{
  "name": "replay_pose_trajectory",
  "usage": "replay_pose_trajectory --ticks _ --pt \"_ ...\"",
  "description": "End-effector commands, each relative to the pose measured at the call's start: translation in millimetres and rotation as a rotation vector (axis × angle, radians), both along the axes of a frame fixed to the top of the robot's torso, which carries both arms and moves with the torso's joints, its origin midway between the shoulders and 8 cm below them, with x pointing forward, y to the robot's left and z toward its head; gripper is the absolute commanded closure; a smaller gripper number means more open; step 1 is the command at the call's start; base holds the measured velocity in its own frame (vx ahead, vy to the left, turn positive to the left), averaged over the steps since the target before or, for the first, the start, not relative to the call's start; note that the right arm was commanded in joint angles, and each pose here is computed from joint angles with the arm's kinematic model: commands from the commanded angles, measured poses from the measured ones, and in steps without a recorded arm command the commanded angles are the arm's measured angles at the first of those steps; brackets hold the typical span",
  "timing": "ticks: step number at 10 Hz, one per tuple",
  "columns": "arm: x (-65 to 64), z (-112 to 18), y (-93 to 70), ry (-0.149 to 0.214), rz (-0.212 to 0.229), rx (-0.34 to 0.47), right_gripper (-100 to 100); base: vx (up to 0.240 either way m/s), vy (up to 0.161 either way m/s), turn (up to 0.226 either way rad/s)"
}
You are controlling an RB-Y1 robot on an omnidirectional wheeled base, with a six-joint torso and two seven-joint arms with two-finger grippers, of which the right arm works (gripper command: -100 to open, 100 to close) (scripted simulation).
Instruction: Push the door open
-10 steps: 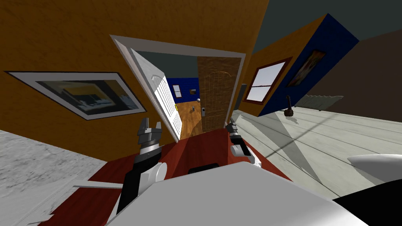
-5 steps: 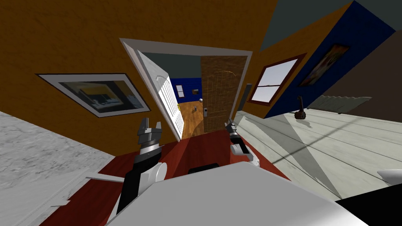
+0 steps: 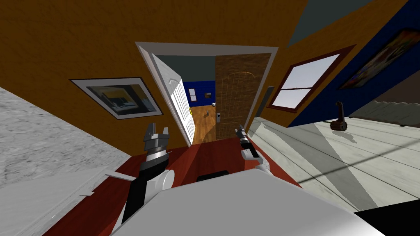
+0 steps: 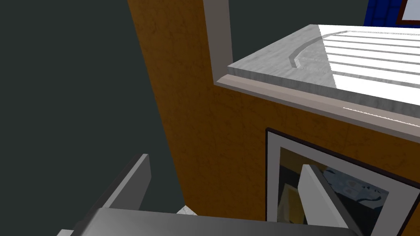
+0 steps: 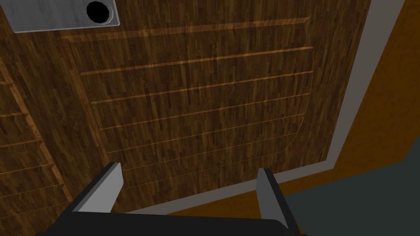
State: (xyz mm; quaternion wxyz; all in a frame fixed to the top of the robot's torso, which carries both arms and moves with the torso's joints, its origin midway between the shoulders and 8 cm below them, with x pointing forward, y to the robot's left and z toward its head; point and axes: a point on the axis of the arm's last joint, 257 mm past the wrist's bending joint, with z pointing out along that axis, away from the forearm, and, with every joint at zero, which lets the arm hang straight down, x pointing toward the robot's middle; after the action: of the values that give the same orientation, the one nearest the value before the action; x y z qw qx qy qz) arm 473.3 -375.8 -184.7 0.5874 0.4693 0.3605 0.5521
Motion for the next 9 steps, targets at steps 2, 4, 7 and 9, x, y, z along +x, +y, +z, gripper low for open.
replay_pose_trajectory --ticks 2,4,7,9 --pt "6.8 -13.5 -13.4 0.030 -0.011 -0.006 -100 0.054 -0.011 0.098" --pt "10.6 -26.4 -22.6 0.059 -0.021 -0.007 -100 0.043 -0.004 0.102" --pt "14.1 -37.0 -31.8 0.083 -0.032 -0.009 -100 0.044 -0.008 0.090" --pt "22.1 -42.5 -46.6 0.102 -0.046 -0.017 -100 0.059 -0.017 0.181"
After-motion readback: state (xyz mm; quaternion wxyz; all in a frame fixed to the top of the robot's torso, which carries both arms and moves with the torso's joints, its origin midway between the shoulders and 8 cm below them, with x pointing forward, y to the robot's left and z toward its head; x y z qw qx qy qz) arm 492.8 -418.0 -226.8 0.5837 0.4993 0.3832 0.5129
